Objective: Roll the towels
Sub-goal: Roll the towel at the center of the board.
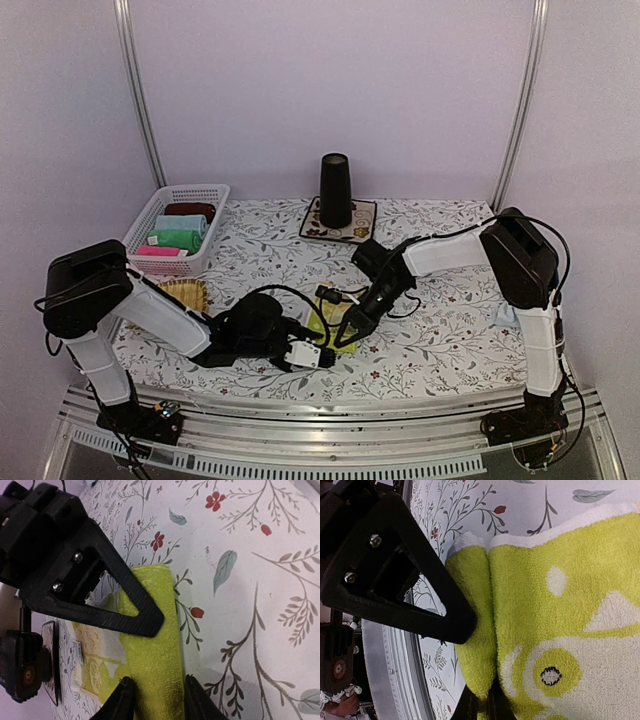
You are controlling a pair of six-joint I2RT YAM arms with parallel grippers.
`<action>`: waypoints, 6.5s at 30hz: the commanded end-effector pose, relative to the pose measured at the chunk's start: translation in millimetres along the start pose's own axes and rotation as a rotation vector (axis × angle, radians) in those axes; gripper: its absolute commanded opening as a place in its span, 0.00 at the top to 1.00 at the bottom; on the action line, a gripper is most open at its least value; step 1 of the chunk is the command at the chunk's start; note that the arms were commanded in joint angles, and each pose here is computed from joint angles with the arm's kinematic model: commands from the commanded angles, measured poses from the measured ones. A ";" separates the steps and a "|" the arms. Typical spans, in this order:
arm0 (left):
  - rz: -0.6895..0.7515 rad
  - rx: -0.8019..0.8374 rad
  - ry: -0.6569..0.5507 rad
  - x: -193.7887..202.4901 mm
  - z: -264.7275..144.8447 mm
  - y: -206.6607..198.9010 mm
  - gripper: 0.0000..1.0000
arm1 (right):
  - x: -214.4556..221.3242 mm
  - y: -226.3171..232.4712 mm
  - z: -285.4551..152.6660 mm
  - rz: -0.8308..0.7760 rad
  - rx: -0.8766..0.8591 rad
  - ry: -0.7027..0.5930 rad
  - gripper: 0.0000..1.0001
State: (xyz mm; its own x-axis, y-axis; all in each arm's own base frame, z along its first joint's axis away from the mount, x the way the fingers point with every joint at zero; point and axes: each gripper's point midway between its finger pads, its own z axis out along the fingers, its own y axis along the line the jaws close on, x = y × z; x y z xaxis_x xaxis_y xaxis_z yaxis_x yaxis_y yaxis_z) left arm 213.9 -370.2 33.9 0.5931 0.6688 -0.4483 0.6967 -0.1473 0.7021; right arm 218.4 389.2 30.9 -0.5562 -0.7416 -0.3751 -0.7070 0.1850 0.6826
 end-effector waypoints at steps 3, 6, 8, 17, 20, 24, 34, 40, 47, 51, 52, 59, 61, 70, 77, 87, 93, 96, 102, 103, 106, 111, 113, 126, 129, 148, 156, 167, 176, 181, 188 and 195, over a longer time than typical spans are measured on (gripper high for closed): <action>-0.008 0.113 -0.012 -5.2 8.1 -21.9 0.65 | 0.2 -5.5 0.9 0.020 -0.009 0.003 0.96; -0.025 0.124 0.013 -2.3 14.7 -22.3 0.68 | 2.4 -7.2 2.0 0.026 -0.005 0.009 0.96; -0.027 0.132 0.031 0.4 19.5 -23.2 0.68 | 3.0 -8.2 1.6 0.024 -0.001 0.009 0.96; -0.024 0.202 0.051 1.7 27.4 -32.6 0.95 | 7.1 -12.3 3.5 0.028 0.008 0.013 0.95; -0.024 0.246 0.019 -5.0 22.4 -38.5 1.00 | 5.4 -16.6 -0.9 0.030 0.028 0.006 0.90; -0.065 0.331 -0.019 -15.9 17.4 -45.7 1.00 | -1.8 -19.5 -14.1 0.006 0.081 -0.018 0.66; -0.265 0.517 -0.082 -22.3 18.6 -41.4 1.00 | -15.7 -12.9 -65.9 -0.106 0.248 -0.109 0.42; -0.413 0.573 -0.085 -16.0 27.3 -26.2 1.00 | -9.4 -12.3 -94.5 -0.226 0.423 -0.180 0.39; -0.622 0.697 -0.074 -6.0 41.4 -21.6 1.00 | -2.0 -2.5 -135.6 -0.474 0.693 -0.342 0.37; -0.739 0.766 -0.075 -1.8 47.1 -18.7 1.00 | 10.6 3.0 -143.5 -0.598 0.793 -0.359 0.36; -0.768 0.787 -0.082 -2.8 48.3 -17.3 1.00 | 13.6 3.1 -142.6 -0.628 0.813 -0.347 0.36; -0.921 0.881 -0.058 0.3 57.3 -11.7 1.00 | 20.9 0.9 -117.0 -0.771 0.919 -0.238 0.36; -0.952 0.903 -0.048 1.8 58.2 -12.1 1.00 | 18.8 1.8 -106.8 -0.813 0.932 -0.212 0.36; -1.032 0.952 -0.004 7.9 62.6 -21.9 1.00 | 13.2 -0.3 -65.2 -0.918 0.906 -0.108 0.37; -1.038 0.945 0.011 10.5 64.6 -21.3 1.00 | 7.1 -8.9 -44.9 -0.894 0.905 -0.080 0.42; -1.048 0.934 0.009 12.2 64.8 -16.0 0.99 | 7.5 -25.7 -33.0 -0.861 0.944 -0.028 0.56; -1.049 0.931 0.008 13.1 64.9 -14.6 0.98 | 8.9 -25.8 -29.7 -0.847 0.928 -0.019 0.85; -1.044 0.925 0.010 13.3 64.3 -13.5 0.96 | 10.4 -25.6 -27.2 -0.838 0.913 -0.014 0.96; -1.002 0.866 0.032 14.9 59.3 0.4 0.61 | 15.8 -24.2 -22.2 -0.814 0.874 -0.002 0.98; -0.988 0.849 0.036 14.9 57.0 4.3 0.57 | 17.0 -23.6 -20.9 -0.813 0.865 0.001 0.98; -0.948 0.781 0.038 12.7 47.9 21.6 0.42 | 22.3 -24.1 -15.7 -0.797 0.834 0.013 0.98; -0.882 0.663 0.031 8.7 29.1 47.4 0.03 | 27.6 -22.4 -7.8 -0.764 0.783 0.020 0.98; -0.848 0.606 0.026 8.2 19.7 55.2 0.03 | 27.9 -21.8 -5.8 -0.751 0.766 0.018 0.98; -0.617 0.111 0.043 42.0 -29.9 59.6 0.03 | 23.9 -21.2 -4.8 -0.555 0.544 -0.029 0.98; -0.499 0.048 0.021 35.1 -34.9 56.4 0.04 | 23.7 -21.5 -5.7 -0.492 0.479 -0.038 0.98; -0.136 -0.018 -0.017 -14.0 2.1 21.8 0.31 | 24.6 -15.5 -19.6 -0.095 0.051 -0.089 0.97; -0.119 -0.011 0.037 -13.2 23.6 28.3 0.37 | 14.2 -22.2 -22.2 -0.026 0.006 -0.092 0.96; -0.073 0.099 0.098 -3.4 42.8 8.3 0.51 | 12.2 -25.7 -25.5 -0.004 0.005 -0.098 0.96; -0.052 0.087 0.122 1.9 47.2 8.5 0.57 | 11.3 -23.9 -26.6 -0.002 -0.003 -0.100 0.96; -0.049 0.108 0.139 5.3 50.9 3.9 0.71 | 10.8 -23.6 -27.3 -0.004 -0.001 -0.101 0.95; -0.058 0.127 0.134 5.4 50.2 -0.1 0.84 | 10.6 -23.8 -26.4 0.000 -0.008 -0.101 0.94; -0.074 0.169 0.106 -2.0 46.8 -5.0 1.00 | 4.3 -17.4 -33.3 -0.031 -0.001 -0.115 0.82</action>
State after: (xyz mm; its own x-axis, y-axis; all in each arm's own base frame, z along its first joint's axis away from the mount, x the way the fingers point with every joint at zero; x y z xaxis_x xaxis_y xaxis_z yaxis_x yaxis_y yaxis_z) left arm 242.9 -407.5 18.2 0.5028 0.7516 -0.4270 0.7668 -0.1598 0.6217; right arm 238.6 358.5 27.1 -0.5801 -0.6811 -0.4466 -0.7256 0.1831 0.6633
